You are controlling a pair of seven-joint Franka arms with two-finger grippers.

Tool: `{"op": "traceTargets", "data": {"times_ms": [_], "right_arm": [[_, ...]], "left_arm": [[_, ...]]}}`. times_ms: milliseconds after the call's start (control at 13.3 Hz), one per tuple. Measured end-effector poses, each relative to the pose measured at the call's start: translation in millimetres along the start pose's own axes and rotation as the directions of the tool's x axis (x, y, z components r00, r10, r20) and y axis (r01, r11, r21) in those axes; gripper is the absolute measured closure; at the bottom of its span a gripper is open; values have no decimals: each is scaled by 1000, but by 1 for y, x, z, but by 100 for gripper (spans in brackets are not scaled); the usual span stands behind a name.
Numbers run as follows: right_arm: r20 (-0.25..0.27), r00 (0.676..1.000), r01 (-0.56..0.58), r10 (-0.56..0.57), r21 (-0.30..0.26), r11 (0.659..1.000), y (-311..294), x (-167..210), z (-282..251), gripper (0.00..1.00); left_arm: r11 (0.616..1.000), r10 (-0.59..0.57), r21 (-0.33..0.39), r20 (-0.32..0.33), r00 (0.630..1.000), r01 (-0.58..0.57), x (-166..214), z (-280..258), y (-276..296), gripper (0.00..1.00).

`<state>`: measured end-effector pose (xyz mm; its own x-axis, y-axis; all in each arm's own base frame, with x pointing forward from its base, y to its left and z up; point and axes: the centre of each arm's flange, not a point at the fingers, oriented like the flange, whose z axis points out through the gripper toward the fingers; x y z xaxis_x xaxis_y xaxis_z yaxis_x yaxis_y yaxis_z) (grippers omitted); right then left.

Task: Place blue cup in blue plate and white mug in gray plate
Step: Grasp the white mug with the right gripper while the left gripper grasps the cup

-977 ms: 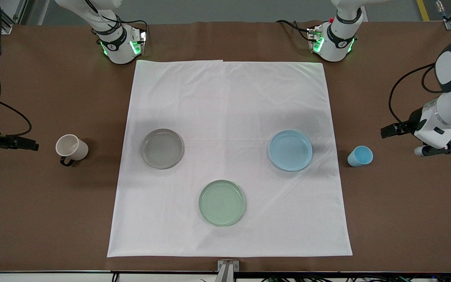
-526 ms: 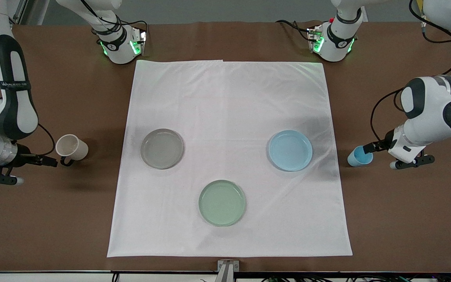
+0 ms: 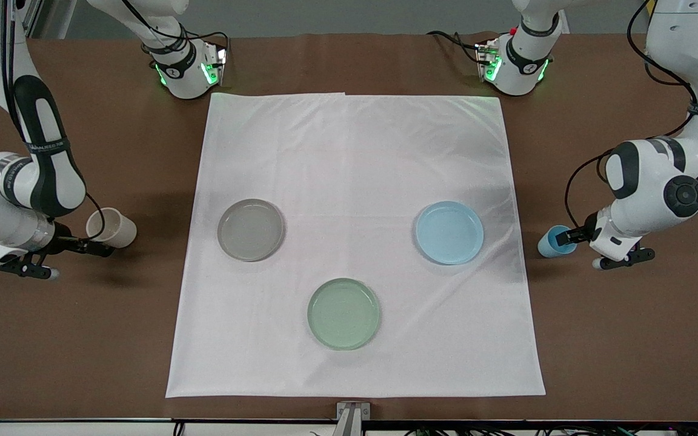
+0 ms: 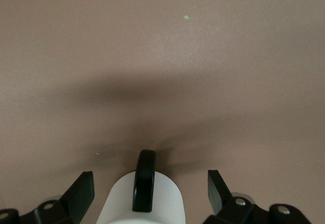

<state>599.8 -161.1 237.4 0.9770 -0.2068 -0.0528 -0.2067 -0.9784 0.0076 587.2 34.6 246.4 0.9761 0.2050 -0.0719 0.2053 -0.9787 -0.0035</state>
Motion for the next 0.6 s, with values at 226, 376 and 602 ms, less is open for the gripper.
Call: {"op": "traceTargets", "data": {"times_ms": [226,376,602], "right_arm": [[21,1000,-15,15,11,1000,1,-2,14,18],[22,1000,-15,15,10,1000,1,-2,16,31],[21,1000,-15,15,11,1000,1,-1,15,45]], "left_arm": [[1000,0,1,13,1000,0,-1,8,0,49],[1000,1,1,24,1000,-1,-1,14,1,71],[1000,12,-2,22,1000,-12,-1,13,7,96]]}}
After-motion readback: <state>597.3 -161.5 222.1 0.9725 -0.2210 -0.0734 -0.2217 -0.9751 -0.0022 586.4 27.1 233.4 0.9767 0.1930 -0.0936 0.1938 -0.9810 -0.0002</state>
